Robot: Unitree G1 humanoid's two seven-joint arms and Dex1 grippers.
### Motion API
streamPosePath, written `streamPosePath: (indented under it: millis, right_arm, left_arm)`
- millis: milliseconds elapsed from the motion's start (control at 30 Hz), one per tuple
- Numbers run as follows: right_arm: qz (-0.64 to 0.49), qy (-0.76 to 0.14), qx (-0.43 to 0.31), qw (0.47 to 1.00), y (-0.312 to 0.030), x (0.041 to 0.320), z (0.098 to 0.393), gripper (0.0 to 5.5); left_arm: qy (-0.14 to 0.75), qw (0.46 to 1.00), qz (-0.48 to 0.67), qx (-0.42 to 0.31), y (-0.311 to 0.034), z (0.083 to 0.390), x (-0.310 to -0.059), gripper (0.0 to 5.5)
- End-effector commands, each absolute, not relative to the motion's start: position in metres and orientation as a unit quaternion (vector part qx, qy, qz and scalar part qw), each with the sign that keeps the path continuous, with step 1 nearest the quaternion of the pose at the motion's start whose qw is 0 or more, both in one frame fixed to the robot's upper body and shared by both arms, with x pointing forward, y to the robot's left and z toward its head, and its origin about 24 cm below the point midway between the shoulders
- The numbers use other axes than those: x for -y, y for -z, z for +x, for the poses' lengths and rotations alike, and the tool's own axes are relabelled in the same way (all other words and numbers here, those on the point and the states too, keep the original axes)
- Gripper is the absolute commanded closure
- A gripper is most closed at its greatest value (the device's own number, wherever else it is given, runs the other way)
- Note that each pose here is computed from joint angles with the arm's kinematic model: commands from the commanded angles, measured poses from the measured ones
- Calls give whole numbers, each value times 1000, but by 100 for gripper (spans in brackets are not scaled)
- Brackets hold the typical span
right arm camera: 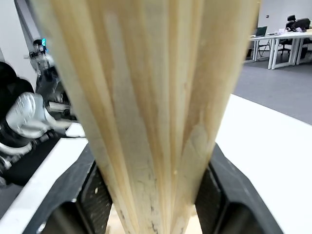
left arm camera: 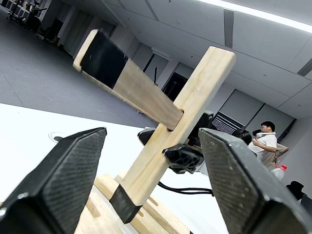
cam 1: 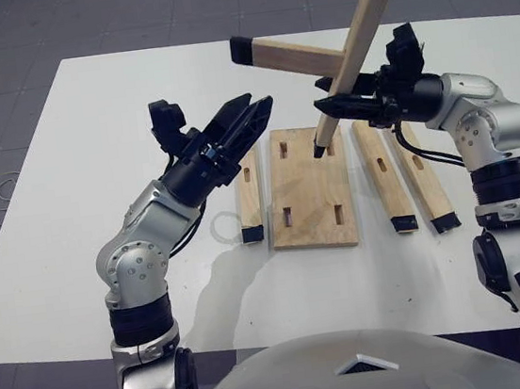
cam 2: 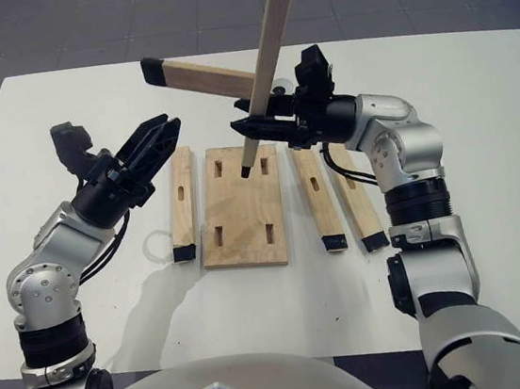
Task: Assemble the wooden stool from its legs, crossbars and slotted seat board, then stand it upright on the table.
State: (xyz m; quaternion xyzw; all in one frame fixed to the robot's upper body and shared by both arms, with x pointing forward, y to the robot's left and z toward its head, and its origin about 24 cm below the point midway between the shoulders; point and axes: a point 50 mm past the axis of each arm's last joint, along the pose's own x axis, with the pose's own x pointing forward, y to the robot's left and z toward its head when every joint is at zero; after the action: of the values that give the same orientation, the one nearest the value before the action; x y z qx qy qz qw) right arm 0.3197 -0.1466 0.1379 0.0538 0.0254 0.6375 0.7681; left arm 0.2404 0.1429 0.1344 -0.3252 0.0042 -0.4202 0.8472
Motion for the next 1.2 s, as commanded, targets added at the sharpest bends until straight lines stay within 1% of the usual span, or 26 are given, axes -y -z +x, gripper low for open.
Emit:
streamPosePath:
  millis: [33,167,267,400,533,767,1100,1200]
  right_arm:
    - [-10,-648,-14,762,-137,150,324,347]
    - [-49,-648,-21,760,-127,157,327,347]
    - [-85,-634,-17,768,-120,162,330,347]
    - [-111,-625,0,773,-114,159,334,347]
    - [-133,-629,12,766,-110,155,336,347]
    - [-145,-634,-3,760,-98,159,335,347]
    - [-131,-633,8,763,-95,149,338,347]
    - [-130,-638,-15,759,-84,153,333,347]
  left_arm:
    - [425,851,-308,-13,-133,239,-143,200]
    - [422,853,-305,-16,-131,239,-143,200]
    - [424,852,-307,-23,-127,236,-140,200]
    - [423,852,-308,-28,-124,236,-139,200]
    - [424,851,-308,-31,-122,236,-138,200]
    - [424,851,-307,-36,-119,234,-138,200]
    - [427,850,-306,-42,-118,234,-138,200]
    - [427,850,-305,-42,-119,234,-139,200]
